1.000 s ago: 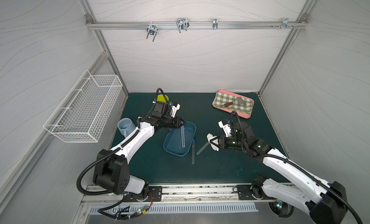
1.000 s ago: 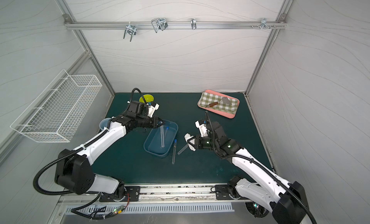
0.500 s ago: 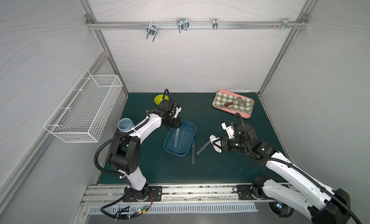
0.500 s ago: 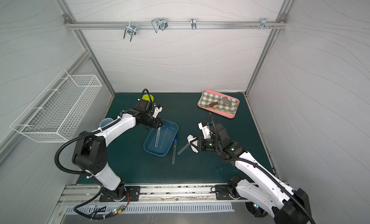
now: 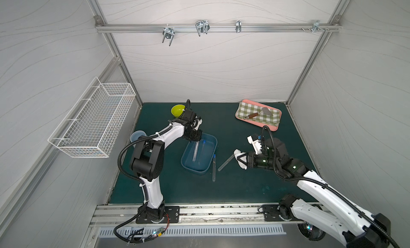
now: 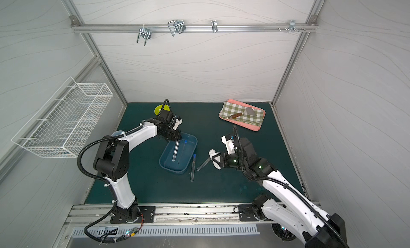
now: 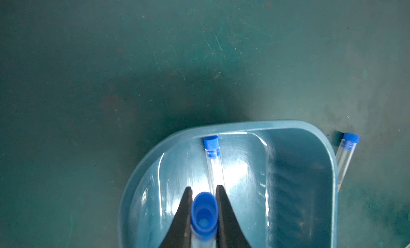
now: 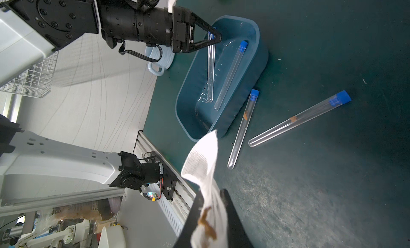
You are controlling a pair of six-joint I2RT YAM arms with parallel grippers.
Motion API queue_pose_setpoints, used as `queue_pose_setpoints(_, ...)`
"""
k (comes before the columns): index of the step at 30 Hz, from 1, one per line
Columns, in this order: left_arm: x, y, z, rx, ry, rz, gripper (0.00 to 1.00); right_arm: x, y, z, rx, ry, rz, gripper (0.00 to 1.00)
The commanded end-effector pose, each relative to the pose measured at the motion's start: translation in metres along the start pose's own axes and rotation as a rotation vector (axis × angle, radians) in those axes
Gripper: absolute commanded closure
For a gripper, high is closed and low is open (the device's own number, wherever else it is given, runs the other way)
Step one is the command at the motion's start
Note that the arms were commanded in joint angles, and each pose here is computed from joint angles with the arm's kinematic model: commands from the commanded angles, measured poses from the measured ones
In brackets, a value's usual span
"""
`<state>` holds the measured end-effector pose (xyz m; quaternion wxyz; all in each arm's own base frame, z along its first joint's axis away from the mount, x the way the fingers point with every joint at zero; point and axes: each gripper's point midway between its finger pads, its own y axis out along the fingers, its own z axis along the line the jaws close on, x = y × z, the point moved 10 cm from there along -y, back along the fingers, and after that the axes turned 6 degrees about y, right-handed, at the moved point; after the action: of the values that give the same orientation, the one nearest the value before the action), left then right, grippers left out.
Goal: Wipe the exteriors of test tubes
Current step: Place the test tube in the storage box.
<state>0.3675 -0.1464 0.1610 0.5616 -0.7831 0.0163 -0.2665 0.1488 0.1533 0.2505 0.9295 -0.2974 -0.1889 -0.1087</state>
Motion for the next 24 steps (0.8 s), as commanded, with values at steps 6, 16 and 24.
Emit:
queue_pose_setpoints(6,0.012,0.012,0.002,0.019,0.03,0.0,0.92,-0.007,-0.004,-0.009,-0.056,0.039,0.004,0.84)
queue_pose_setpoints(16,0.018,0.022,0.005,0.015,0.023,0.016,0.82,-0.015,0.009,-0.035,-0.231,0.142,0.064,0.84)
queue_pose_setpoints(24,0.025,0.011,0.001,-0.001,0.016,-0.02,0.72,-0.017,0.034,-0.07,-0.333,0.227,0.102,0.84)
